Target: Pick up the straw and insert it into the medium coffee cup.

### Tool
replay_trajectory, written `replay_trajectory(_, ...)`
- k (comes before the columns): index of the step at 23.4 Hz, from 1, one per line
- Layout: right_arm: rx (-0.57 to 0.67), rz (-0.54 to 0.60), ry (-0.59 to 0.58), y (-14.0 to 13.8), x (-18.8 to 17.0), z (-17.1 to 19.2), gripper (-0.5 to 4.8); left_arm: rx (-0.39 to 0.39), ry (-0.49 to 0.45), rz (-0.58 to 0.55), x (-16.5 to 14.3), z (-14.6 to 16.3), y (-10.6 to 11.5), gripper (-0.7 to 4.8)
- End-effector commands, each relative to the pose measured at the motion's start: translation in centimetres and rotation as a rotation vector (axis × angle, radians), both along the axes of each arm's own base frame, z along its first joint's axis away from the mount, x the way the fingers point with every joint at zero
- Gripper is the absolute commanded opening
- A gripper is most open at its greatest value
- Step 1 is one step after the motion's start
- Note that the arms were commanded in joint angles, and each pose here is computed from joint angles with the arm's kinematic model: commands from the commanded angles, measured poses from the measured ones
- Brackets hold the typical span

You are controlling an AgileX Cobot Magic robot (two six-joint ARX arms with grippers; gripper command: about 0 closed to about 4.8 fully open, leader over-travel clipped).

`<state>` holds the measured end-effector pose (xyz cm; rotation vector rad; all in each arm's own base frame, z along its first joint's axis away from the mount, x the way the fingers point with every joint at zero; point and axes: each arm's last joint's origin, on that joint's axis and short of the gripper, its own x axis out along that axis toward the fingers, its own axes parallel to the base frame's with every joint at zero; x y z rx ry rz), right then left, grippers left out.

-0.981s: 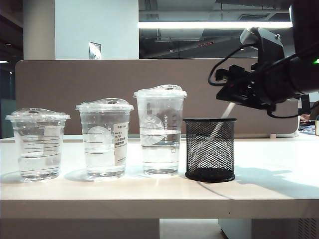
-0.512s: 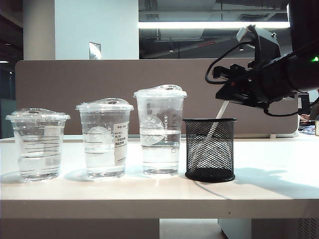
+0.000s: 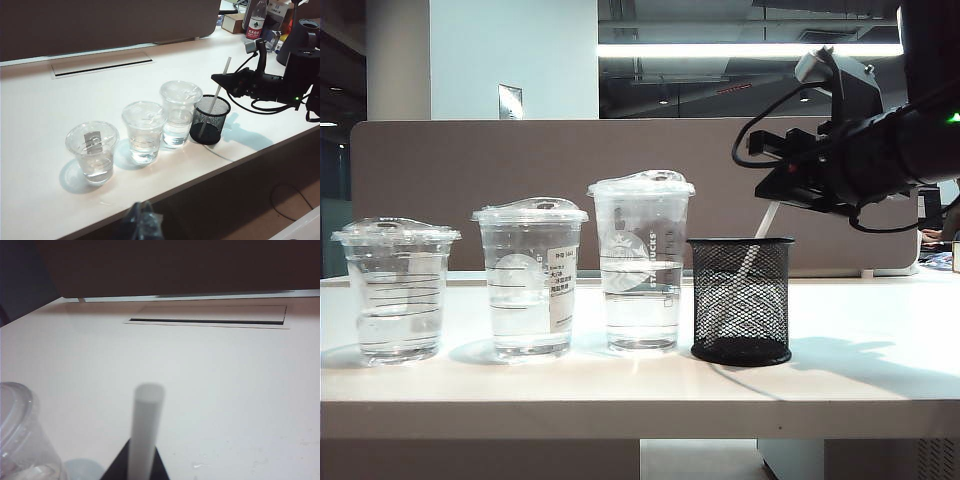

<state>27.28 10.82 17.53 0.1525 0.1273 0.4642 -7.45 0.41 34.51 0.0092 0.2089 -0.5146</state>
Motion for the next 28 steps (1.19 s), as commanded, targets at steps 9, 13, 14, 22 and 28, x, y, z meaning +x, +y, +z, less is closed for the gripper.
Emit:
replay_trajectory(9,0.043,0.038,-0.117,-0.2,-0.9,3.2,0.16,-0.004,-0.024,-0.002,0.0,0.3,0.0,-0.01)
replay_trajectory(13,0.07,0.057,-0.191,-0.2,-1.3,5.5,0.16,-0.004,-0.024,-0.003,0.0,0.3,0.0,-0.01)
replay_trajectory(14,0.076,0.058,-0.208,-0.3,-1.4,6.2,0.16,-0.004,-0.024,-0.003,0.0,0.3,0.0,-0.01)
replay_trajectory(22,0.101,0.181,-0.314,-0.2,-2.1,13.5,0.16,-0.004,-0.023,-0.002,0.0,0.3,0.0,-0.01)
replay_trajectory(28,0.091,0.302,-0.318,1.0,-1.2,19.8,0.17,-0.004,-0.023,-0.002,0.0,0.2,0.0,-0.01)
